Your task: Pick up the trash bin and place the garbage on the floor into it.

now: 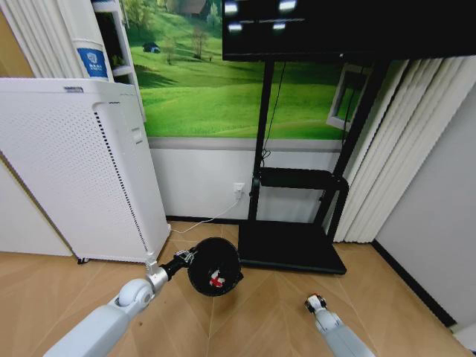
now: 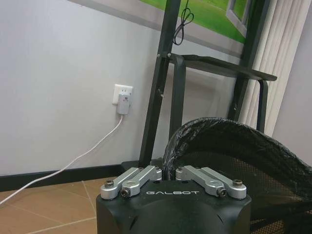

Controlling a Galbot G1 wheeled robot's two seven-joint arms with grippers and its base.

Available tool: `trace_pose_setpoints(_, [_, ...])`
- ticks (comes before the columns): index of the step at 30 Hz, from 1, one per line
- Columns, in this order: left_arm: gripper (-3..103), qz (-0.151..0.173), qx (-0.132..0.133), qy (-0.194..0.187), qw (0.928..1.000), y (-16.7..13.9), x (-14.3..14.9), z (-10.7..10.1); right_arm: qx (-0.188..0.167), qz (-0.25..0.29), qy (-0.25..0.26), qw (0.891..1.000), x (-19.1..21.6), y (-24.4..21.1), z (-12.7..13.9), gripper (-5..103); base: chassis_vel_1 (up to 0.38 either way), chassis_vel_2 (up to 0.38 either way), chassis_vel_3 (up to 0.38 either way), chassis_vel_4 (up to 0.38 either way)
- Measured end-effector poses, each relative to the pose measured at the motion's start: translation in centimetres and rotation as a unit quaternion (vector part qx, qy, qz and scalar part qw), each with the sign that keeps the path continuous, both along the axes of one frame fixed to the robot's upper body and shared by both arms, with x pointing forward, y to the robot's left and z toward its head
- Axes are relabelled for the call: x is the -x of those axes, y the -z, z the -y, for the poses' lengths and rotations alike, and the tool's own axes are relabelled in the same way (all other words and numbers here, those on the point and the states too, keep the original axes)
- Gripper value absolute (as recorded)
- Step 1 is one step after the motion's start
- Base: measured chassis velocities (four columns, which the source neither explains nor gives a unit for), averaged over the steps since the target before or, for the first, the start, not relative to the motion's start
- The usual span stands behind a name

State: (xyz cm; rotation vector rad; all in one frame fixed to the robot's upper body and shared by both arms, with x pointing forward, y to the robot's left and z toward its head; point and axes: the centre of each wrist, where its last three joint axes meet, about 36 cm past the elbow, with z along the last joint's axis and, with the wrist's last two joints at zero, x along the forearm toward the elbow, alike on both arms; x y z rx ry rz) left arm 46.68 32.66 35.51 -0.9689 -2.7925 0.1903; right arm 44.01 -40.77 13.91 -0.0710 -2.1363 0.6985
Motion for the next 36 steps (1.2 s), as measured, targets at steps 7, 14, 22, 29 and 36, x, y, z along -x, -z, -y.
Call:
trace_pose_setpoints(7, [7, 0.001, 0.003, -0.003, 1.0, 0.1, -0.3, 0.1, 0.003, 0.004, 0.011, 1.0, 1.0, -0.5, 2.2, 30, 0.0, 0.0, 0.0, 0.0])
trace_pose_setpoints(14, [7, -0.002, 0.004, -0.004, 1.0, 0.5, -0.3, 0.3, -0.007, 0.023, 0.025, 0.999, 3.0, -1.3, 3.5, 14, 0.0, 0.0, 0.0, 0.0])
trace_pose_setpoints(22, [7, -0.004, 0.003, -0.006, 1.0, 0.8, -0.3, 0.2, -0.015, 0.043, 0.029, 0.999, 3.6, -2.1, 3.4, 2, 0.0, 0.0, 0.0, 0.0])
trace_pose_setpoints(29, [7, -0.005, 0.003, -0.007, 1.0, 0.9, -0.2, 0.2, -0.016, 0.067, 0.028, 0.997, 3.4, -3.6, 3.7, 2, 0.0, 0.0, 0.0, 0.0])
trace_pose_setpoints(36, [7, -0.01, 0.001, -0.01, 0.9999, 1.6, -0.3, 0.2, -0.026, 0.107, 0.032, 0.993, 3.6, -6.2, 3.9, 2, 0.0, 0.0, 0.0, 0.0])
